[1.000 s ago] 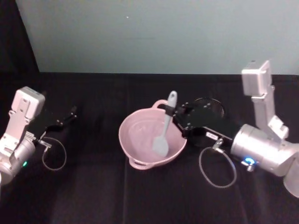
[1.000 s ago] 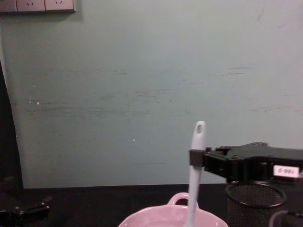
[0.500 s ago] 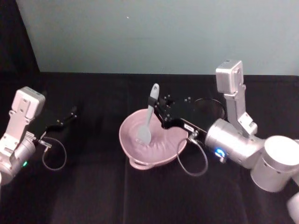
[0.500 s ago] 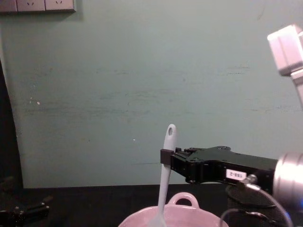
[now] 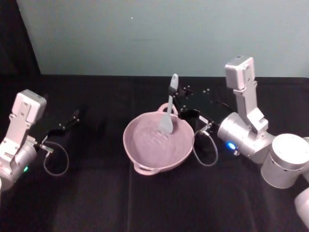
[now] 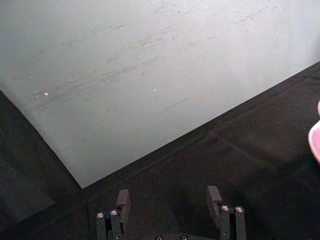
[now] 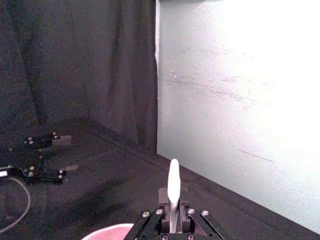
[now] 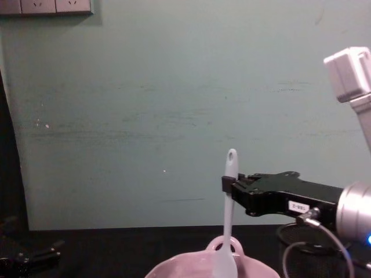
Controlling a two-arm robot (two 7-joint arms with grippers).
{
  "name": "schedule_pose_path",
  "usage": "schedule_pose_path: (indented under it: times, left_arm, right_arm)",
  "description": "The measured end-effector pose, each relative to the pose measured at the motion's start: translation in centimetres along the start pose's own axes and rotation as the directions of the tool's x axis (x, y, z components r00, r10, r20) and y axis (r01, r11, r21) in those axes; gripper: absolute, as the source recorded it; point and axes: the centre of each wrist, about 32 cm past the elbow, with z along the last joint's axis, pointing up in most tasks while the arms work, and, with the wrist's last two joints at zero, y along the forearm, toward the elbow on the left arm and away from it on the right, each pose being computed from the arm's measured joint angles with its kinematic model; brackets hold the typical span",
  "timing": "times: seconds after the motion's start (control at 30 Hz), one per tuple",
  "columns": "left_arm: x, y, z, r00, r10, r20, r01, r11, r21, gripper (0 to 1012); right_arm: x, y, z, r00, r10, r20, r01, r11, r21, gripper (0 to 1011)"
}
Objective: Use the one hand to pick up the spoon and stir the clear water in the bowl.
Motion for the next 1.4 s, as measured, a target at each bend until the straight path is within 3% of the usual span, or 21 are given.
schedule_pose_path:
  times: [0.33, 0.53, 0.73, 0.93, 1.13, 1.4]
  left_arm:
    - [0.0, 0.0, 0.0, 1.0, 0.0, 0.0, 0.0, 1.0, 0.0, 1011]
    - [0.0, 0.0, 0.0, 1.0, 0.0, 0.0, 0.0, 1.0, 0.0, 1011]
    - [0.0, 0.0, 0.0, 1.0, 0.0, 0.0, 0.0, 1.0, 0.0, 1011]
    - [0.0, 0.0, 0.0, 1.0, 0.0, 0.0, 0.0, 1.0, 0.0, 1011]
    - [0.0, 0.0, 0.0, 1.0, 0.0, 0.0, 0.0, 1.0, 0.0, 1011]
    - [0.0, 0.0, 0.0, 1.0, 0.0, 0.0, 0.0, 1.0, 0.0, 1011]
  right_arm:
    - [-0.4, -3.0, 0.8, 0.999, 0.034, -0.001, -0.034, 0.999, -0.009, 111]
    - [-1.8, -4.3, 0.9, 0.995, 0.094, -0.042, -0.095, 0.995, -0.01, 111]
    - [-3.0, -3.9, 0.6, 0.989, 0.132, -0.06, -0.133, 0.991, -0.008, 110]
    - [-3.5, -2.0, 0.1, 0.988, 0.141, -0.056, -0.14, 0.99, 0.01, 110]
    - [-3.0, -0.4, -0.1, 0.995, 0.099, -0.017, -0.098, 0.995, 0.034, 111]
    - [-1.7, -0.3, -0.1, 0.999, 0.031, 0.025, -0.031, 0.999, 0.03, 111]
